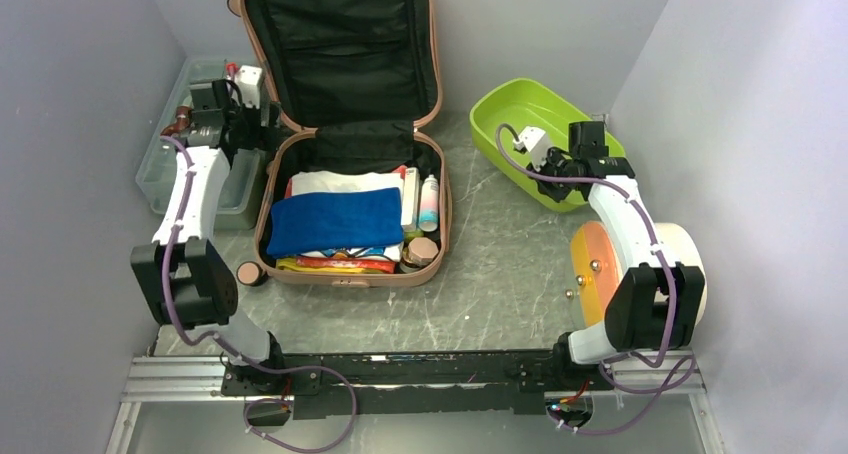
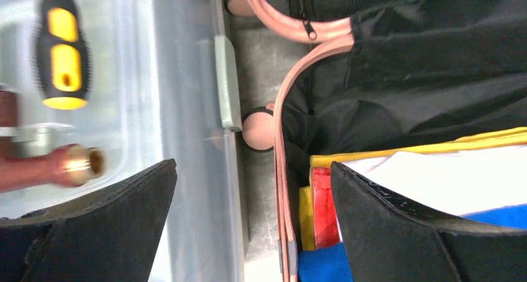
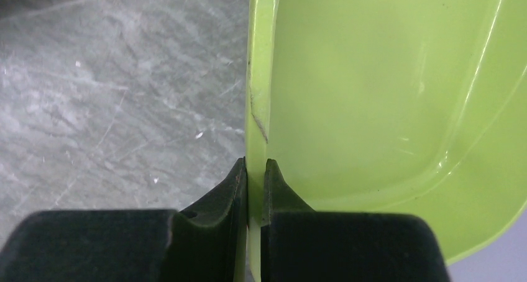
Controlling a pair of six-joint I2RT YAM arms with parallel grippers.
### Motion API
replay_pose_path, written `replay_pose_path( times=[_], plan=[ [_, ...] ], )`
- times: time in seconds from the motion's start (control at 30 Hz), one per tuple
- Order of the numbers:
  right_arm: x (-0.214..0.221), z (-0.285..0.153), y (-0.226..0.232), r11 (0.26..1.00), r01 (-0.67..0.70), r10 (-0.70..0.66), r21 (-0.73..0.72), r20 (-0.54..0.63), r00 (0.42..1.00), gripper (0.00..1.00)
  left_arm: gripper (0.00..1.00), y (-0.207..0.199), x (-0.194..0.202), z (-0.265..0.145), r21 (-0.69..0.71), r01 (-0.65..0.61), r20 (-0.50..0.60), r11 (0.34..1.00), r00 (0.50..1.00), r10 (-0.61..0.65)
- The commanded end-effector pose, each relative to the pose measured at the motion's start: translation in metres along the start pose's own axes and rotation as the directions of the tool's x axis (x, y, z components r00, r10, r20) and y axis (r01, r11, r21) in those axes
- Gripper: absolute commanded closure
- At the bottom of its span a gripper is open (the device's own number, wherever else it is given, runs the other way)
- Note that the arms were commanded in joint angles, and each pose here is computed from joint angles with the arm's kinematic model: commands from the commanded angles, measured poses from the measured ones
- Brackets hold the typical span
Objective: Open, take out, and arrange the luggage
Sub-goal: Adjust the bin at the center of the board.
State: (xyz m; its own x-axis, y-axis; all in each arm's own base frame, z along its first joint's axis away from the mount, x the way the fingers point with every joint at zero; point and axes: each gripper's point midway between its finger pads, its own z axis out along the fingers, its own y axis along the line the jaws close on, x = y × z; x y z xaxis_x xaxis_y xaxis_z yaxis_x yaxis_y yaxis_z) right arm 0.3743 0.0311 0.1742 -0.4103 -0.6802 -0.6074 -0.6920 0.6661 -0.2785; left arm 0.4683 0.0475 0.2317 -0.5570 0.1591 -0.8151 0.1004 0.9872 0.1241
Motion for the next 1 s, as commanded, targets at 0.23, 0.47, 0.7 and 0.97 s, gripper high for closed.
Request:
replay_pose_path(
  times=[0.23, 0.47, 0.7, 0.97],
  plan=[
    [0.014, -0.023, 0.046, 0.909, 0.416, -0.409, -0.024, 0.144, 0.901, 1.0, 0.01, -0.002, -0.075, -0.18, -0.106, -0.114, 0.345, 0.988, 0.927, 0.144],
    [0.019, -0.024, 0.065, 0.805, 0.593, -0.581, 0.011, 0.209, 0.786, 1.0, 0.01, 0.023, -0.037, -0.271, -0.355, -0.05, 0.369, 0.934, 0.91, 0.189],
    [0.034, -0.007, 0.062, 0.755, 0.654, -0.651, 0.043, 0.172, 0.739, 1.0, 0.01, 0.056, -0.029, -0.315, -0.493, 0.266, 0.482, 0.828, 0.876, 0.006],
    [0.048, -0.002, 0.039, 0.731, 0.678, -0.682, 0.079, 0.039, 0.731, 1.0, 0.0, 0.068, -0.032, -0.321, -0.483, 0.435, 0.56, 0.76, 0.82, -0.114]
  ],
)
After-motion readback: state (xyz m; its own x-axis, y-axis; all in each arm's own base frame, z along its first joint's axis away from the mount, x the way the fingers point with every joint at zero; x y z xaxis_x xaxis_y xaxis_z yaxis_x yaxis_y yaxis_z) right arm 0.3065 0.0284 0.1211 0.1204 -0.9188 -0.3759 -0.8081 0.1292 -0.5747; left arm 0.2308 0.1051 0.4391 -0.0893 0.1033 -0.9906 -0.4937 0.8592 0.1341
